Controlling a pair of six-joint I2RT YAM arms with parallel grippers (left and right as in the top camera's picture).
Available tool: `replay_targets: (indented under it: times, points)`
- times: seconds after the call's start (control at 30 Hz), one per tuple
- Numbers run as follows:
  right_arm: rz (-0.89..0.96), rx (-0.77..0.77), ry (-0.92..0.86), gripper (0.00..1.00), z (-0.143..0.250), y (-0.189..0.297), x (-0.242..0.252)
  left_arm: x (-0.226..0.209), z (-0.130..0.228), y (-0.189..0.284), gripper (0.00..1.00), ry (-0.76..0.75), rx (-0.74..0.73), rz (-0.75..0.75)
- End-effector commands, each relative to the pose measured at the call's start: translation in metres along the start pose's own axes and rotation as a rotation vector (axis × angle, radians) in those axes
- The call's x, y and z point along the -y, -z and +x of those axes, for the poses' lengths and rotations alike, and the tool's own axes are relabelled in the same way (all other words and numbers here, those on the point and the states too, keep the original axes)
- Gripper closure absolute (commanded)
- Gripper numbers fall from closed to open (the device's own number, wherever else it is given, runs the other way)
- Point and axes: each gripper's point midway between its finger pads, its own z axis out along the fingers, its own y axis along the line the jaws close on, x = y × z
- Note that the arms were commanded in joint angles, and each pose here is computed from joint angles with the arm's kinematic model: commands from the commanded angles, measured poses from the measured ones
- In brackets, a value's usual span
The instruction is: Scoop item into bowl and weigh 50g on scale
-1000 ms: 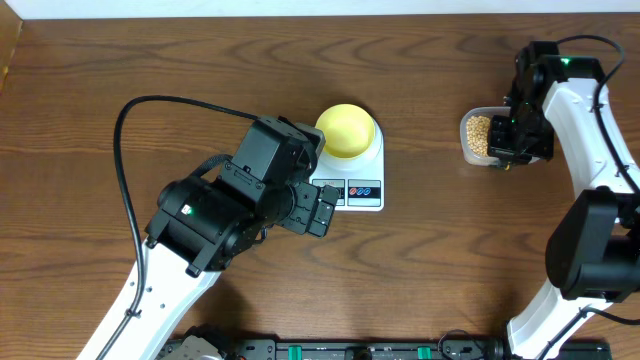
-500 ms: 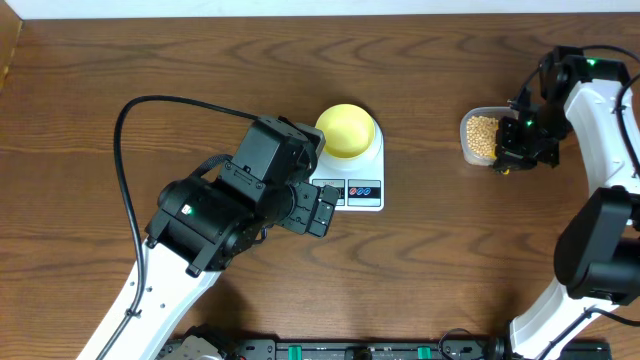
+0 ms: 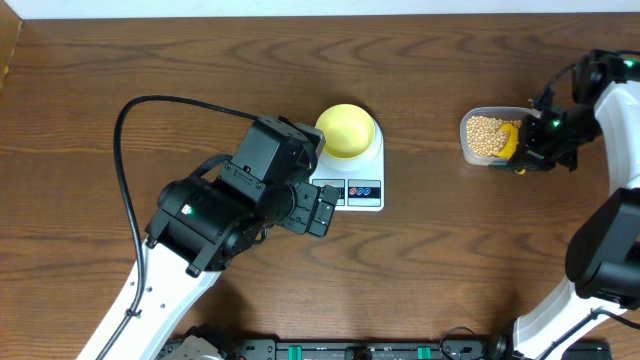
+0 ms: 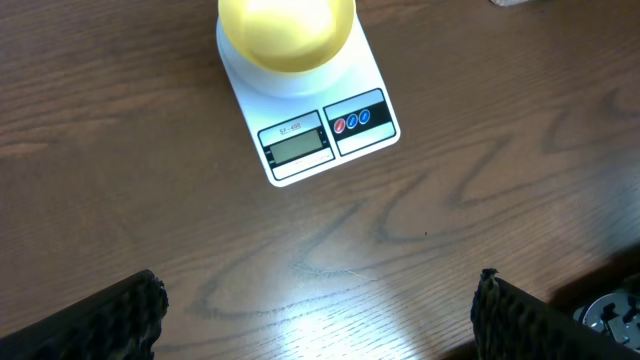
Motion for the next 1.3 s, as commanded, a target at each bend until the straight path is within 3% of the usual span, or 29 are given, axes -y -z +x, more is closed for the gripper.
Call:
replay_targets:
  times: [0.0, 1.27]
  points:
    - [-0.045, 0.015, 0.015, 0.99, -0.005, 0.007, 0.003, 0.002, -0.003, 0.005, 0.00, -0.004, 0.011, 0.011]
    - [-0.152, 0.062, -0.034, 0.99, -0.016, 0.012, -0.007, 0.002, -0.003, 0.005, 0.00, -0.003, 0.009, 0.010]
